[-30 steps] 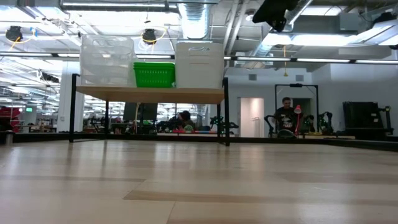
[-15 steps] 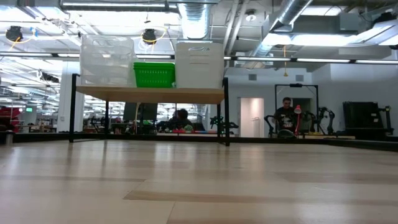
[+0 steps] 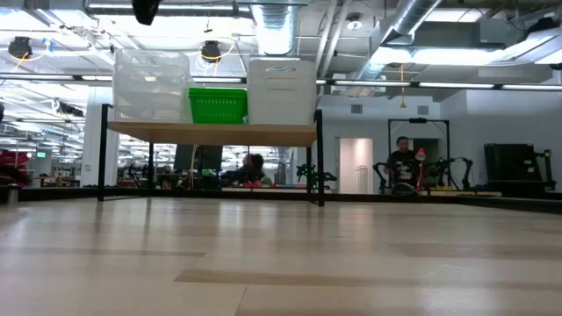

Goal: Stack baskets on shelf by color
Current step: Return to Home Position

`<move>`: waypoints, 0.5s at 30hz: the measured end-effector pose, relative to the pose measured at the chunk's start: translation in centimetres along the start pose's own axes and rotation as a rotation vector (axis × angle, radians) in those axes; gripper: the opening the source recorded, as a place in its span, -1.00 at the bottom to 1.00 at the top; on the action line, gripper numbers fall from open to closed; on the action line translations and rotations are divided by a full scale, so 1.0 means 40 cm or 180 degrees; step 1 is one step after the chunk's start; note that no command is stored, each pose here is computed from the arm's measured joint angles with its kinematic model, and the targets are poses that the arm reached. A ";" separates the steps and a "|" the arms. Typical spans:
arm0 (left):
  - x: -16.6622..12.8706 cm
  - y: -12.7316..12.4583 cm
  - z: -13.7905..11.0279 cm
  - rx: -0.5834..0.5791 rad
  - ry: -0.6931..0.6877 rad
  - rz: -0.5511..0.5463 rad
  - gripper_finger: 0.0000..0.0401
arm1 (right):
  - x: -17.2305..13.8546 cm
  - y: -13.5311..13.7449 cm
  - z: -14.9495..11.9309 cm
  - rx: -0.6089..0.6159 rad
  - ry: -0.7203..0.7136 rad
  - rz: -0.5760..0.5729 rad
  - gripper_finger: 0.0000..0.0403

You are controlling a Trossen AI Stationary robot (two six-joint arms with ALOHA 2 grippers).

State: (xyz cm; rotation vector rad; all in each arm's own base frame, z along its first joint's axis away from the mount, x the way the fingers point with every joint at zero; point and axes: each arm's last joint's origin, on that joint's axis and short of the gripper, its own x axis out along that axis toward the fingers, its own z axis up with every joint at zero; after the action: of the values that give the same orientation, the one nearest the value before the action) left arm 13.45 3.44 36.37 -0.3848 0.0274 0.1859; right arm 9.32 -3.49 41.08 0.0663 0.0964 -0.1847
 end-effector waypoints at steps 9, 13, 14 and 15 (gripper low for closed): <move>0.055 -0.029 -0.121 0.0051 0.0074 -0.0037 0.03 | -0.087 0.006 -0.149 0.0400 -0.0470 -0.0423 -0.74; 0.068 -0.038 -0.173 0.0106 0.0164 0.0124 0.03 | -0.132 0.007 -0.201 0.0730 -0.0431 -0.0806 -0.74; 0.070 -0.037 -0.186 0.0122 0.0195 0.0183 0.03 | -0.140 0.007 -0.211 0.0857 -0.0427 -0.0874 -0.74; 0.073 -0.034 -0.200 0.0137 0.0232 0.0237 0.03 | -0.147 0.008 -0.216 0.0932 -0.0459 -0.0900 -0.74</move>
State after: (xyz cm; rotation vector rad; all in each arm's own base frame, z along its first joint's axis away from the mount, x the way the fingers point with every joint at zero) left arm 16.64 -0.27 29.27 -0.3477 0.1176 0.2445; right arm 2.83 -1.48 33.13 0.3317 -0.0668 -0.4845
